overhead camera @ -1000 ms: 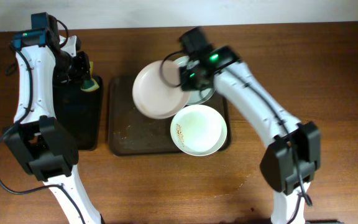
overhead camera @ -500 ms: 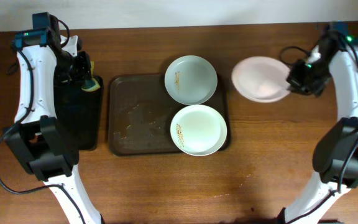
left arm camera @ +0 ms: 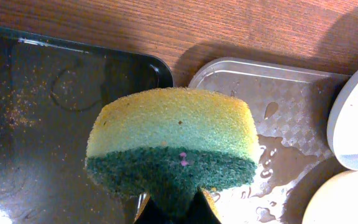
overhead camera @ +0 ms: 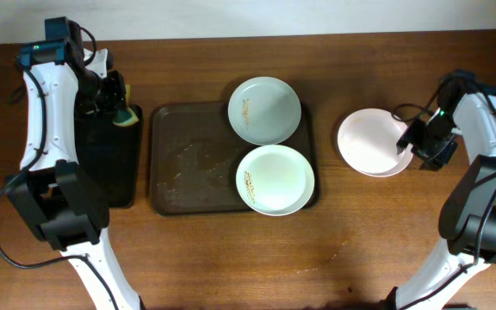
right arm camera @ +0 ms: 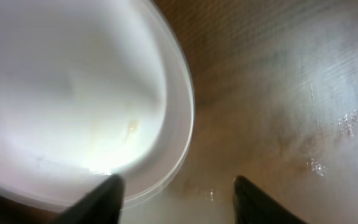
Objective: Clean dirty plates on tray and stack at the side
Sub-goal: 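Grasp the white plate rim with right gripper and pull it left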
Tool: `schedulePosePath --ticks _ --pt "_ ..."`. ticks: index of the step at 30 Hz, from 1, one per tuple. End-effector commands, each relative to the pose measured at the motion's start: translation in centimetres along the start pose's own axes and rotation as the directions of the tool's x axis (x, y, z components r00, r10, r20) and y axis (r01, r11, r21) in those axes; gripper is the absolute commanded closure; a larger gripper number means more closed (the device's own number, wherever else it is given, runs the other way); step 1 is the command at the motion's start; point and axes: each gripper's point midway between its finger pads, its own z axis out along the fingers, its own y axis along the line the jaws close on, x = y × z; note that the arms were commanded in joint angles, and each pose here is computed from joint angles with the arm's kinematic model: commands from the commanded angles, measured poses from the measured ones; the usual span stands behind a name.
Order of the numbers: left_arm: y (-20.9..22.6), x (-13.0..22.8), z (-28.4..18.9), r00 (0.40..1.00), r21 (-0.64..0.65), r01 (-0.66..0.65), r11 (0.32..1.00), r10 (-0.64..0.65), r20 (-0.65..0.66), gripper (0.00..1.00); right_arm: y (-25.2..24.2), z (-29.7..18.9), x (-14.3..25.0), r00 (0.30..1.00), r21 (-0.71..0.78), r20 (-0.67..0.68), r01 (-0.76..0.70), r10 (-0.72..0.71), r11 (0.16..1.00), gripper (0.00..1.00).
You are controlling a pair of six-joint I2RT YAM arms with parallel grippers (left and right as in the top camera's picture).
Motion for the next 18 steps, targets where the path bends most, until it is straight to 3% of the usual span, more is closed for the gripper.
schedulePosePath --ticks 1,3,6,12,18 --pt "-0.1 -0.1 -0.1 1.000 -0.003 -0.019 1.000 0.019 0.004 0.99 5.9 -6.5 -0.3 0.981 -0.155 0.137 0.155 -0.134 0.976 0.45" --pt "-0.1 -0.1 -0.1 1.000 -0.003 -0.019 1.000 0.019 0.004 0.99 9.4 -8.1 2.3 0.959 -0.179 0.166 0.257 -0.228 0.950 0.46" --pt "-0.1 -0.1 -0.1 1.000 -0.003 -0.019 1.000 0.019 0.004 0.99 13.1 -6.5 6.8 0.939 -0.152 0.104 0.340 -0.327 0.928 0.48" --pt "-0.1 -0.1 -0.1 1.000 -0.003 -0.019 1.000 0.019 0.006 0.99 16.1 -0.7 13.3 0.892 -0.077 0.025 0.452 -0.452 0.889 0.58" --pt "-0.1 -0.1 -0.1 1.000 -0.003 -0.019 1.000 0.019 0.006 0.99 16.5 4.7 16.1 0.840 -0.066 0.011 0.542 -0.543 0.838 0.67"
